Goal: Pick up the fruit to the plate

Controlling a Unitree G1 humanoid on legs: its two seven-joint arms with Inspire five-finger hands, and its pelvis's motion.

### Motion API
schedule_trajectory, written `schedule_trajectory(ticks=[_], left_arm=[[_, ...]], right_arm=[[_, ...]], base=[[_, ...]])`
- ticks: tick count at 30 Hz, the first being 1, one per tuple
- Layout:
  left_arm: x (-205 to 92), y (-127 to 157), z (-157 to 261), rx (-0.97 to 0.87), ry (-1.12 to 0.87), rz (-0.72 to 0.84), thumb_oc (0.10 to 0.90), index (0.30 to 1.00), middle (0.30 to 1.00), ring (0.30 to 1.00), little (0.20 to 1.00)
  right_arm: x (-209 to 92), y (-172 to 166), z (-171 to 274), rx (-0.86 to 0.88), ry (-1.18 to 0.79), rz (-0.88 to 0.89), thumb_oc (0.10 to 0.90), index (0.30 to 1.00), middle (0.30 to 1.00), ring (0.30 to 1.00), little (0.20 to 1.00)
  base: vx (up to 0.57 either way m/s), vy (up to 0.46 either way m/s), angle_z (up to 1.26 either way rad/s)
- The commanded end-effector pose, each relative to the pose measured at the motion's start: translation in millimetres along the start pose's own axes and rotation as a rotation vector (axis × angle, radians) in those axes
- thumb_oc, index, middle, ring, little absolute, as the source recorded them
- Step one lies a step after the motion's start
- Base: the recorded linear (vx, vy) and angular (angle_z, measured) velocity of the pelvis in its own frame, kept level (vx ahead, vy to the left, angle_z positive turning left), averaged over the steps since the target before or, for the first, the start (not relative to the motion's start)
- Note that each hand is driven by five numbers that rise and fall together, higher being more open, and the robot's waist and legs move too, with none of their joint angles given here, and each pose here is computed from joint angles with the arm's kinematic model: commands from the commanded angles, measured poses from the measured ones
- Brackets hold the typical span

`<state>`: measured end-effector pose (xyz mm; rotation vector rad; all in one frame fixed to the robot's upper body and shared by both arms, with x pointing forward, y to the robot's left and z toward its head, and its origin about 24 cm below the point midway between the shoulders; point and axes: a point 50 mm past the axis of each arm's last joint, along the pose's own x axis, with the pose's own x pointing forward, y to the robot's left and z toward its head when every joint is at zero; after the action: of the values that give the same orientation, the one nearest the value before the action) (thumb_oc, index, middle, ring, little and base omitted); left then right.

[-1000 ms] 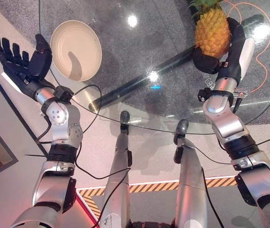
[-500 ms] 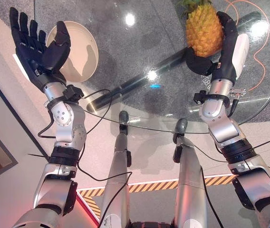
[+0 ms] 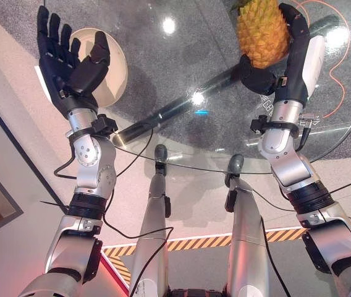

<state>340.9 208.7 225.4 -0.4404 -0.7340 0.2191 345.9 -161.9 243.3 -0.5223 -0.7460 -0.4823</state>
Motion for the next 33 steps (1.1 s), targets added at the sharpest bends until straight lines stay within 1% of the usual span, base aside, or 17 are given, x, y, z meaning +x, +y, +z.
schedule_trajectory(ticks=[1, 9, 16, 24, 33], left_arm=[[15, -22, 44, -0.104, -0.190, -0.144, 0.800, 0.900, 0.900, 0.900, 0.900], [11, -39, 29, -0.267, -0.036, -0.270, 0.800, 0.900, 0.900, 0.900, 0.900], [8, -52, 18, -0.426, 0.075, -0.339, 0.800, 0.900, 0.900, 0.900, 0.900], [3, -69, 7, -0.593, 0.191, -0.404, 0.800, 0.900, 0.900, 0.900, 0.900], [-1, -84, 3, -0.681, 0.248, -0.459, 0.800, 0.900, 0.900, 0.900, 0.900]], right_arm=[[18, -29, 74, 0.171, -0.386, -0.133, 0.100, 0.300, 0.300, 0.300, 0.200], [17, -29, 91, 0.213, -0.465, -0.105, 0.100, 0.300, 0.300, 0.300, 0.200], [14, -27, 101, 0.246, -0.518, -0.071, 0.100, 0.300, 0.300, 0.300, 0.200], [10, -19, 113, 0.297, -0.562, 0.012, 0.100, 0.300, 0.300, 0.300, 0.200], [5, -11, 122, 0.328, -0.587, 0.091, 0.100, 0.300, 0.300, 0.300, 0.200]], base=[[0.00, 0.000, 0.00], [0.00, 0.000, 0.00], [0.00, 0.000, 0.00], [0.00, 0.000, 0.00], [0.00, 0.000, 0.00]])
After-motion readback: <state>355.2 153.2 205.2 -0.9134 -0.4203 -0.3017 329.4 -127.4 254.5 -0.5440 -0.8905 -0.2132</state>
